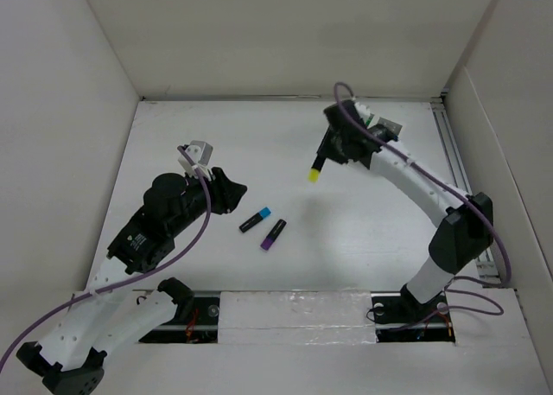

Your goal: Organize the desk

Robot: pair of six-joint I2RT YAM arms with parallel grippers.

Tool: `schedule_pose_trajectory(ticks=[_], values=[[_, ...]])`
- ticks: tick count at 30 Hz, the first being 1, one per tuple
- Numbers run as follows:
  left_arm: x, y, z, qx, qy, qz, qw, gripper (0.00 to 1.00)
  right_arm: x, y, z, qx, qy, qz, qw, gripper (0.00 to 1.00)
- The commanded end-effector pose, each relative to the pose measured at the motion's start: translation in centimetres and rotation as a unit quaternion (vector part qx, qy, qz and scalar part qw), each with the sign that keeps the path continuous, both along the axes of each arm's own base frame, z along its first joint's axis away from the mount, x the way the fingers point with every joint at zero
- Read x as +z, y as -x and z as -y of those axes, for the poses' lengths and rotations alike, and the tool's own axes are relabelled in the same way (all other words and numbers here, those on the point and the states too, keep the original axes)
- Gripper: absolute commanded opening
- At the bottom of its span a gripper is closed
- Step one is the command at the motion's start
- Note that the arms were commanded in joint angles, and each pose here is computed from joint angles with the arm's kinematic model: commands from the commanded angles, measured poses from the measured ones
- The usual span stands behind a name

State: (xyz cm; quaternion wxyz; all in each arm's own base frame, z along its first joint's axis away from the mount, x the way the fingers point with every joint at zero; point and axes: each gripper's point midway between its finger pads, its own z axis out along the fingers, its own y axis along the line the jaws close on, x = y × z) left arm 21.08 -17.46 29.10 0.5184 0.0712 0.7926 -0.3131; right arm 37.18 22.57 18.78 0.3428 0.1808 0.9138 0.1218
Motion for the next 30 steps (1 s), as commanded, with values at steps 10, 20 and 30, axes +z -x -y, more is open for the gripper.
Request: schedule_pose_trajectory(ticks=[10, 20, 30], values=[[3.8, -0.9, 0.1, 0.036, 0.052, -0.005, 0.998, 0.35, 11.1, -17.8, 16.5, -0.126, 0.044, 0.2, 0.971, 0.06], [4.3, -4.0, 0.3, 0.091, 0.044, -0.019, 0.995, 0.36, 9.3, -23.1, 19.2, -0.127, 0.102, 0.226, 0.96, 0.07], [4.0, -4.1, -0.8, 0.122, 0.042, -0.033, 0.991, 0.37, 7.2, -23.0, 16.2, -0.107, 0.15, 0.241, 0.953, 0.14]])
